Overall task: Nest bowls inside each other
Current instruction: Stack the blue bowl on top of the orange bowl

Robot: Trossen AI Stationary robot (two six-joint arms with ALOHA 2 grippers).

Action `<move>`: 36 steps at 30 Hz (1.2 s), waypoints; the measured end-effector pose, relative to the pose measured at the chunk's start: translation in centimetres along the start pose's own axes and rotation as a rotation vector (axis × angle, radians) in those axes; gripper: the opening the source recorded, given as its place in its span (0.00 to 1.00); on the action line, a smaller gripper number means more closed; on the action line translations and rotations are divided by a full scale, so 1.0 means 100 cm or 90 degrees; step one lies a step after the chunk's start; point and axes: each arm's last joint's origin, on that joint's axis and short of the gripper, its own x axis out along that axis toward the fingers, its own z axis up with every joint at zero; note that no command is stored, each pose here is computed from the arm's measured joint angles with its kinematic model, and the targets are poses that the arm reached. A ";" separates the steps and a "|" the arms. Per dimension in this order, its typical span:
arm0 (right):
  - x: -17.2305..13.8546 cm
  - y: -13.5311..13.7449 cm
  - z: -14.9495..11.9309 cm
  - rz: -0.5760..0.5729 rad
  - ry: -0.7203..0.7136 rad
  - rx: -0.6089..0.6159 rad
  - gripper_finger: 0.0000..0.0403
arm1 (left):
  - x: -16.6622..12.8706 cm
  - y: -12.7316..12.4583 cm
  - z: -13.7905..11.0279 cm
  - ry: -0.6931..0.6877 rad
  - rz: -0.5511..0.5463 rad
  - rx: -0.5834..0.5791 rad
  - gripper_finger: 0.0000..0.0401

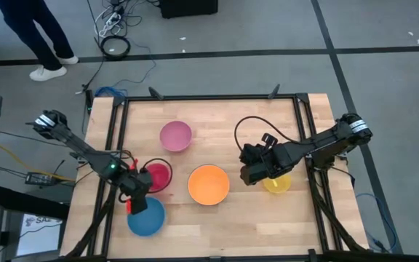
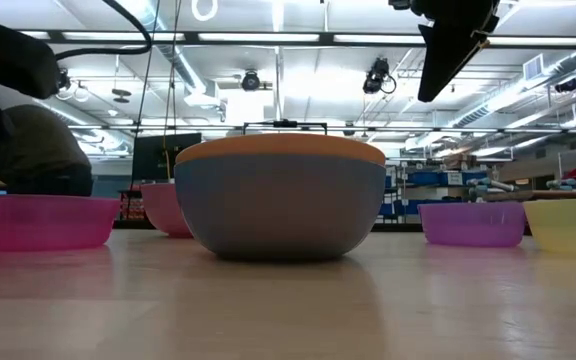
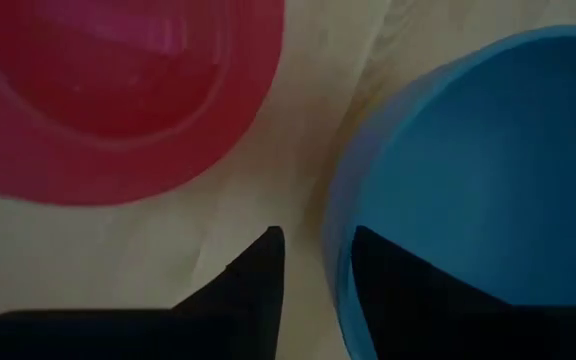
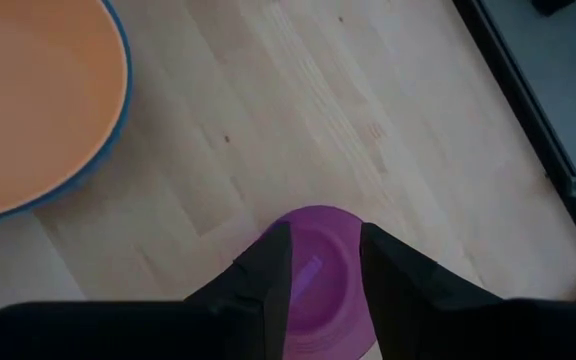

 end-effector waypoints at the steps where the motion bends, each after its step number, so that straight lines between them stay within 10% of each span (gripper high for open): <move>1: 0.000 0.000 0.000 0.000 0.000 0.000 0.27 | 0.002 -0.001 0.001 0.000 -0.001 0.003 0.32; 19: 0.000 0.000 0.000 -0.001 0.000 -0.001 0.27 | -0.023 -0.030 0.017 -0.055 -0.079 0.160 0.02; 26: 0.003 -0.003 0.003 -0.008 -0.003 -0.003 0.26 | -0.093 -0.027 0.068 -0.344 0.059 0.207 0.02; 36: 0.003 -0.005 0.003 -0.025 -0.002 -0.006 0.26 | -0.057 -0.012 0.146 -0.384 0.068 0.176 0.02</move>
